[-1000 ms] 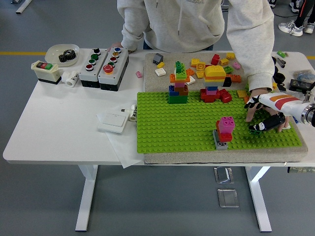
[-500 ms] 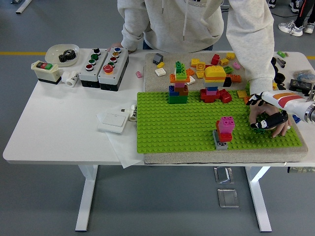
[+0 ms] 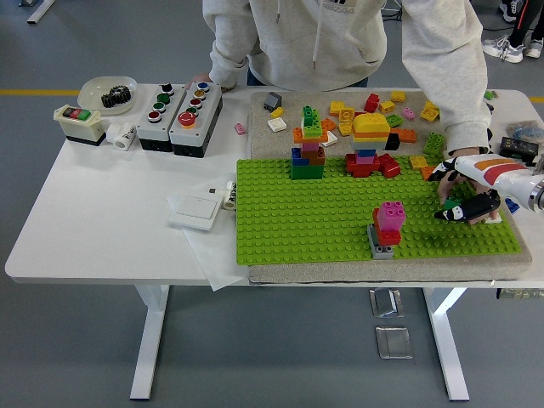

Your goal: Pick up the brick,pile it on top of brick,press brick,pick up the brick,pile it on top of brick,press brick

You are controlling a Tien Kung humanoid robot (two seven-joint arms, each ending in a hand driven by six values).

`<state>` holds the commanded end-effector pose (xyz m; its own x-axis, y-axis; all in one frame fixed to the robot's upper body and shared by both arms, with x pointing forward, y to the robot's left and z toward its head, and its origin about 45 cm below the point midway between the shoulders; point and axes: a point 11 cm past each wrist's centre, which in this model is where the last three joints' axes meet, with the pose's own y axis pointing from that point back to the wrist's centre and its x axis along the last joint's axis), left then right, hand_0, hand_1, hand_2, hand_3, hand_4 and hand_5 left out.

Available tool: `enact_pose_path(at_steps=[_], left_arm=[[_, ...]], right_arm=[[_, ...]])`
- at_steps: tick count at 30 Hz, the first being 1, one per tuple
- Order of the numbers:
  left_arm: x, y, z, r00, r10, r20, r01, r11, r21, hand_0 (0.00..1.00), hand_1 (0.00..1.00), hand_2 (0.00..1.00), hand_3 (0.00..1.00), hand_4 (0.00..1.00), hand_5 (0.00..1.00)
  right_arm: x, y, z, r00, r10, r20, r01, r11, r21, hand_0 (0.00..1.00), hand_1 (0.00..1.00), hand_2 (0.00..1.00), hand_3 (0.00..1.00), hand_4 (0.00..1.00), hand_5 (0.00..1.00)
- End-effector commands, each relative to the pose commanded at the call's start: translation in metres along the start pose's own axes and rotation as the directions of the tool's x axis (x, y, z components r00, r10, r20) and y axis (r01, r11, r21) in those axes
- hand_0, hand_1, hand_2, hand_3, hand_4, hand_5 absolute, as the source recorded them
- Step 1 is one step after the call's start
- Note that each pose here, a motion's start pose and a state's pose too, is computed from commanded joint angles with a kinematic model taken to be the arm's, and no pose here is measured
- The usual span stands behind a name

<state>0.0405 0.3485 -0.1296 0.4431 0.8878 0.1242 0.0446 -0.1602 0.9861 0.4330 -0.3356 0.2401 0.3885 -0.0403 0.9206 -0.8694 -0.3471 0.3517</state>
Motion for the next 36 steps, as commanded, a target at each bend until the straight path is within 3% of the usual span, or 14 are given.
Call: enact_pose_path(at_steps=[16,36], left_arm=[[0.002,0.000,0.003,1.000,0.004,-0.004,-0.004,1.000,-0.005,0.787,0.704,0.599,0.534,0.523,0.509],[0.002,0.001,0.003,1.000,0.006,0.001,-0.006,1.000,-0.007,0.786,0.707,0.601,0.533,0.523,0.510]], right_arm=[[-0.005,0.000,0.010,1.000,-0.022,-0.023,0.021,0.999,-0.029,0.699,0.673,0.730,0.701,0.887,0.394],[-0.017,-0.006,0.002,0.997,-0.065,-0.037,0.064,0.998,-0.012,0.699,0.678,0.736,0.696,0.885,0.386]])
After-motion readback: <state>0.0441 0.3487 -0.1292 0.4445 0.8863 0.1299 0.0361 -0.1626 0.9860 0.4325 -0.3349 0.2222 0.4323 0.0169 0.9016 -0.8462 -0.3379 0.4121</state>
